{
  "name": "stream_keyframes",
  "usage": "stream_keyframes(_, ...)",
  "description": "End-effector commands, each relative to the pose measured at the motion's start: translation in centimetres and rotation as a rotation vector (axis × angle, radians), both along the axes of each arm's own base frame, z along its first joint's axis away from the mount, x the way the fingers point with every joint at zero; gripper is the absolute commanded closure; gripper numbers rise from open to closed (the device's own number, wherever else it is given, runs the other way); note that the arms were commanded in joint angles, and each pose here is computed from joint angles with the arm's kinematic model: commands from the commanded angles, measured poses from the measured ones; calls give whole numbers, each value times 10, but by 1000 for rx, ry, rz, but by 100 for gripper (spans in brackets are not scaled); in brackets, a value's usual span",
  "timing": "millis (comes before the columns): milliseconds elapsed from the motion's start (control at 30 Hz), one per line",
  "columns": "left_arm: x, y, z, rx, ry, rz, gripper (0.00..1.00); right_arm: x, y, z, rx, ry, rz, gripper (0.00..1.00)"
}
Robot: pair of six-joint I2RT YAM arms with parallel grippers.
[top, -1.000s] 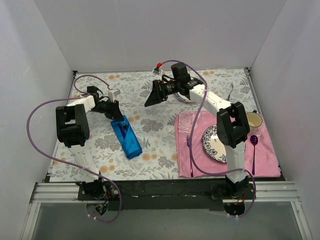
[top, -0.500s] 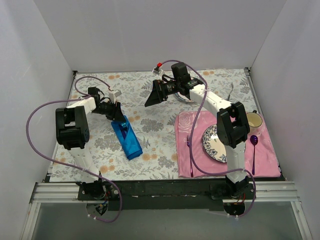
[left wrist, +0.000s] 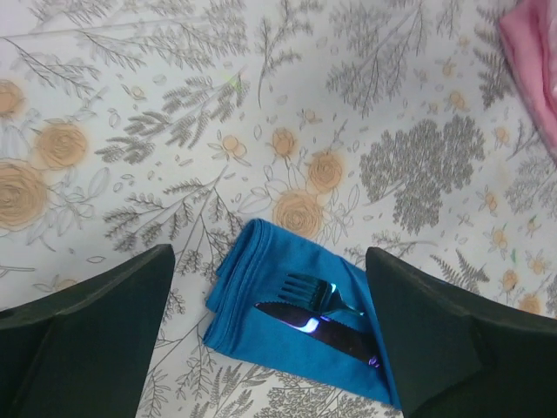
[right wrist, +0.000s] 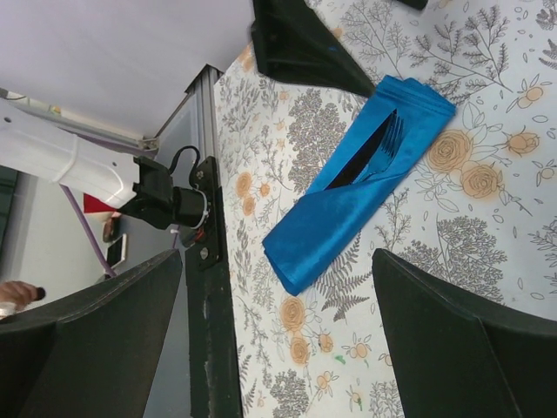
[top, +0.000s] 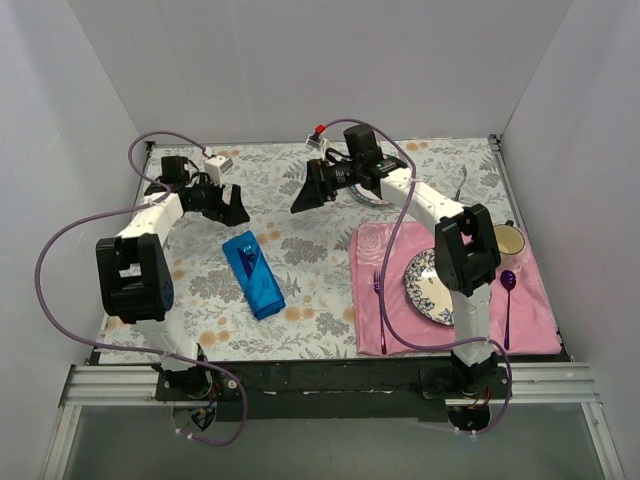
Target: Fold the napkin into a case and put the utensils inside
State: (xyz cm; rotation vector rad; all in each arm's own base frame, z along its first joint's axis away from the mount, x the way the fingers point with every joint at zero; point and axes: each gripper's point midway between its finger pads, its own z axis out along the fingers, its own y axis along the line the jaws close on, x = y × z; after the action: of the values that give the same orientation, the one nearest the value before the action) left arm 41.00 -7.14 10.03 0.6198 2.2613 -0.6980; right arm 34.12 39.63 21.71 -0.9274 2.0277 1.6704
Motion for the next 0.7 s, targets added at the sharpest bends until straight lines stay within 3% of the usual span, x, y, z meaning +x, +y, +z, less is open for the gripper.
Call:
stream_keyframes(0,31,12,83,56,-246,96,2,2,-11,40,32,-170,-11,1)
stream_keyframes(167,57,23,167,31,-360,241,2,23,-44,48,-54,-271,-126,1)
stream_keyframes(267,60,12,192,32,-338,202,2,39,-80,57,-130,-380,-228,1)
stream_keyframes(433,56,-21,180,63,-204,187,2,48,-167,49,-312,-488,-440,1)
stream_keyframes(667,24,-77,174,47,-156,163,2,1,-245,27,-434,-502,-583,1)
